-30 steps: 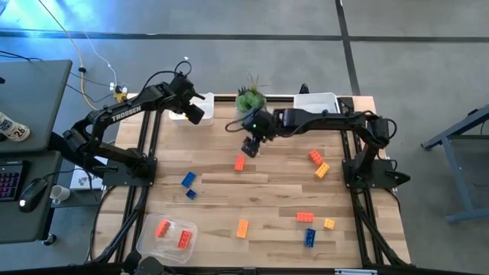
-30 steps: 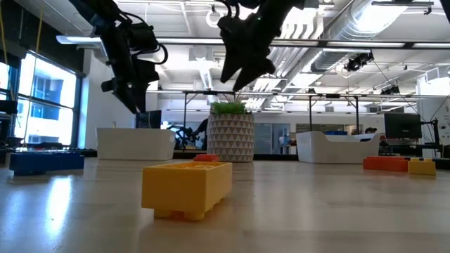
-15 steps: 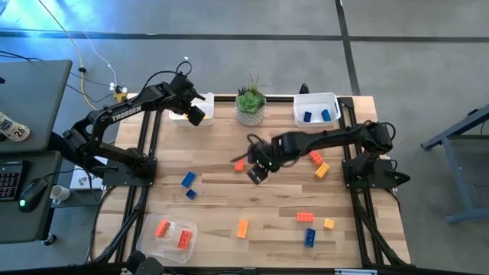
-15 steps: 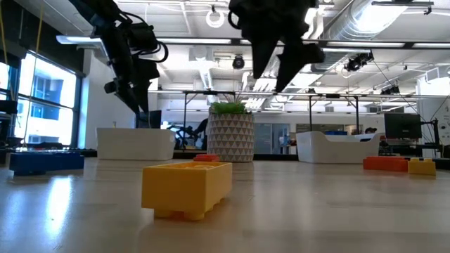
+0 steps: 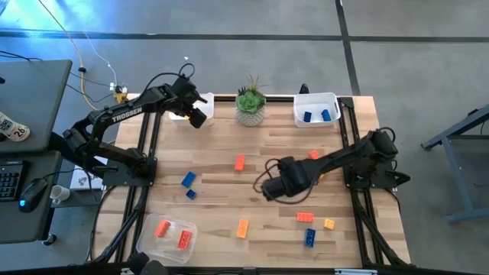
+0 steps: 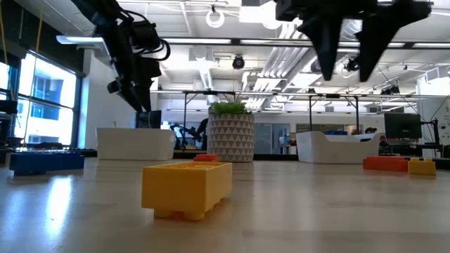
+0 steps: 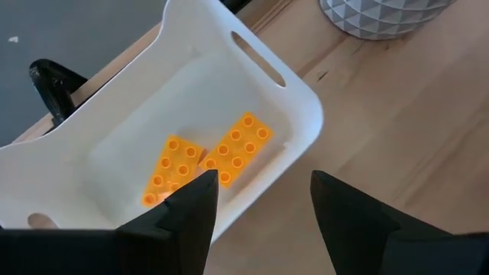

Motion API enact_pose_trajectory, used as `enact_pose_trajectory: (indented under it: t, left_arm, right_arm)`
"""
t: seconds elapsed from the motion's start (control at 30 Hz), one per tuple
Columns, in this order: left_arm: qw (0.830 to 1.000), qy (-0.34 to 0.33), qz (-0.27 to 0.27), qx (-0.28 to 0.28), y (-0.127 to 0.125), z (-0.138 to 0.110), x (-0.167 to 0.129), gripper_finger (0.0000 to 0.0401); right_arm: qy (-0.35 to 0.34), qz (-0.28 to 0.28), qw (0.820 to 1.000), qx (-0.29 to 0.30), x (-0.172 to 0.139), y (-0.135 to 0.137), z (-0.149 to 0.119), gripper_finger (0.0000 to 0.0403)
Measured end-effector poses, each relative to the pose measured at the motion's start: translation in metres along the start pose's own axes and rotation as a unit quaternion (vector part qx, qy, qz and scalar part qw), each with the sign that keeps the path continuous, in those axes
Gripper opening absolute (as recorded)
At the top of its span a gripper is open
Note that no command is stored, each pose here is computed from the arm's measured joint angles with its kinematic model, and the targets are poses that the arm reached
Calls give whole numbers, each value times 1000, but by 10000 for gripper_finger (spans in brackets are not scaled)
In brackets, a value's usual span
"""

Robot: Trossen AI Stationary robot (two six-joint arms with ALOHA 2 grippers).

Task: Sort & place blocks by color
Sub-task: Put the blue game piece into the right white bin

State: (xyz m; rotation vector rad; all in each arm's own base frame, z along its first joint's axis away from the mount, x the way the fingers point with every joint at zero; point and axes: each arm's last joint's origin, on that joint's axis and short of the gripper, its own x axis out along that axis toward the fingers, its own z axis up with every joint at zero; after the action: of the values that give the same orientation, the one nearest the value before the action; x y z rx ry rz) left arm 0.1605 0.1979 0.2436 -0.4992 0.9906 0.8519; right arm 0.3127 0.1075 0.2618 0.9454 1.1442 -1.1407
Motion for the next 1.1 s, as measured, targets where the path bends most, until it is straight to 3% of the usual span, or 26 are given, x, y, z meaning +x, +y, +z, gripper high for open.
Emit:
enact_pose_trajectory:
  t: [0.23, 0.53, 0.63, 0.77, 1.1]
  left_arm:
    - [1000, 0, -5, 27, -6, 0, 0, 197]
    - [999, 0, -11, 37, -12, -1, 0, 197]
    - [999, -1, -12, 40, -14, -1, -1, 197]
    - [999, -1, -13, 44, -16, -1, -1, 197]
    - [999, -2, -18, 49, -21, -2, -1, 197]
  right_arm:
    - [-3, -31, 997, 69, -5, -13, -27, 234]
    - [2, -46, 994, 94, -11, -25, -56, 234]
    - [8, -75, 991, 106, -13, -34, -65, 234]
    - [36, -125, 986, 103, -17, -44, -75, 234]
    - [19, -112, 990, 87, -18, -53, -93, 234]
